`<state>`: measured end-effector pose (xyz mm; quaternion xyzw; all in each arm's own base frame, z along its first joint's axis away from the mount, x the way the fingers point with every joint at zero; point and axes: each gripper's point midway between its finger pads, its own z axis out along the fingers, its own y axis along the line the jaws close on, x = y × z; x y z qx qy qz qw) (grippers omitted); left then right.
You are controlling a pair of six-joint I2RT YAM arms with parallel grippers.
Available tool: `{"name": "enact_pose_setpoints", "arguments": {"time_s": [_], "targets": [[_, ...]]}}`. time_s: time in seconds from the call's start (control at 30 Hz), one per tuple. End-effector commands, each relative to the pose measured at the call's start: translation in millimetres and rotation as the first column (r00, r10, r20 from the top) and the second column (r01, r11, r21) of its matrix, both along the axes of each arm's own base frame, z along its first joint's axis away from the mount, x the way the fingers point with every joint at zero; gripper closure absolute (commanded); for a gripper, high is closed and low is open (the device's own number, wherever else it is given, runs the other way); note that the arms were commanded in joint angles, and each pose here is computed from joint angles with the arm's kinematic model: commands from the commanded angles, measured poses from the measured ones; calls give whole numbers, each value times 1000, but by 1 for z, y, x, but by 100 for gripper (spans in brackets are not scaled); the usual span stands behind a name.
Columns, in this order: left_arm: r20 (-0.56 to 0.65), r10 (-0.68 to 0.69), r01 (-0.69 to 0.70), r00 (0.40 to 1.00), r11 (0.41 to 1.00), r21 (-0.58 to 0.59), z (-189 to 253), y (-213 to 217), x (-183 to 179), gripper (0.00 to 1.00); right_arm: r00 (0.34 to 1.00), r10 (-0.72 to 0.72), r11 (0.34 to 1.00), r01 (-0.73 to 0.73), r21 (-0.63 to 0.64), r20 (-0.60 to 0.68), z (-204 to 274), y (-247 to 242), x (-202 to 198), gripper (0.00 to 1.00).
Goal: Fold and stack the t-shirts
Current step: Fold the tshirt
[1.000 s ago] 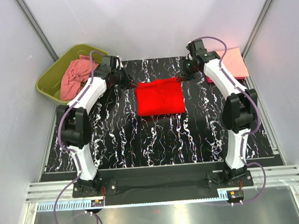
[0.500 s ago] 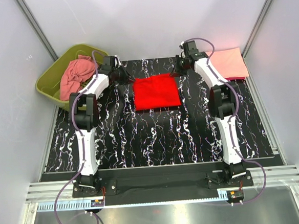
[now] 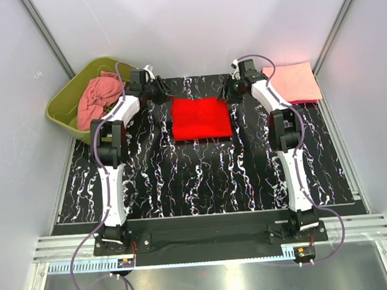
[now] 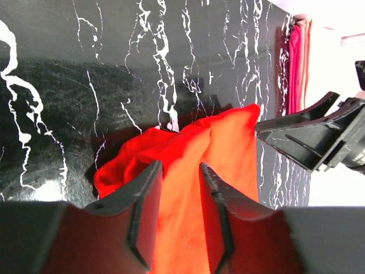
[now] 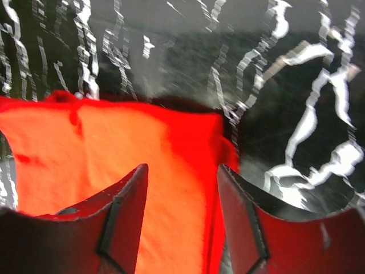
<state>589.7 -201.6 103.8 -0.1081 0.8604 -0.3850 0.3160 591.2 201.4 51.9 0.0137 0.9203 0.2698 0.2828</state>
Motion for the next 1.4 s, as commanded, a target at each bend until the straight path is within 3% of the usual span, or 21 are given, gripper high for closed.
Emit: {"name": "enact_pose_setpoints", "arguments": {"time_s": [0.0,0.2,0.4,0.57,0.7,0.77,0.93,1.1,1.37], "targets": [[208,-51,58,977,998,-27,85,-14,-2,60,990,13,1000,-10,-23,141,59,-17,7,40],[270,-87,70,959,995,72,119,-27,-18,57,995,28,998,-22,-66,101,69,-25,-12,36],[222,-112,70,969,980,186,106,-38,-47,58,994,113,994,-113,-5,4,47,-14,-47,34],[109,-113,88,988,973,214,73,-42,-78,59,986,139,990,-141,-12,-90,21,-18,-73,34],[-58,-54,69,997,952,299,26,-24,-118,59,980,141,990,-143,-6,-137,7,-20,-90,40],[-123,-51,87,991,947,310,0,-18,-145,54,978,158,987,-156,25,-133,5,-16,-101,44],[-76,-82,101,994,947,306,10,-9,-180,39,972,165,986,-161,38,-168,-8,-18,-122,50],[-71,-125,140,990,949,282,-5,-7,-197,36,973,171,985,-164,56,-155,-6,-17,-128,56],[-41,-156,160,987,978,131,-19,-15,-177,36,972,172,984,-163,71,-157,-14,-15,-130,65]]}}
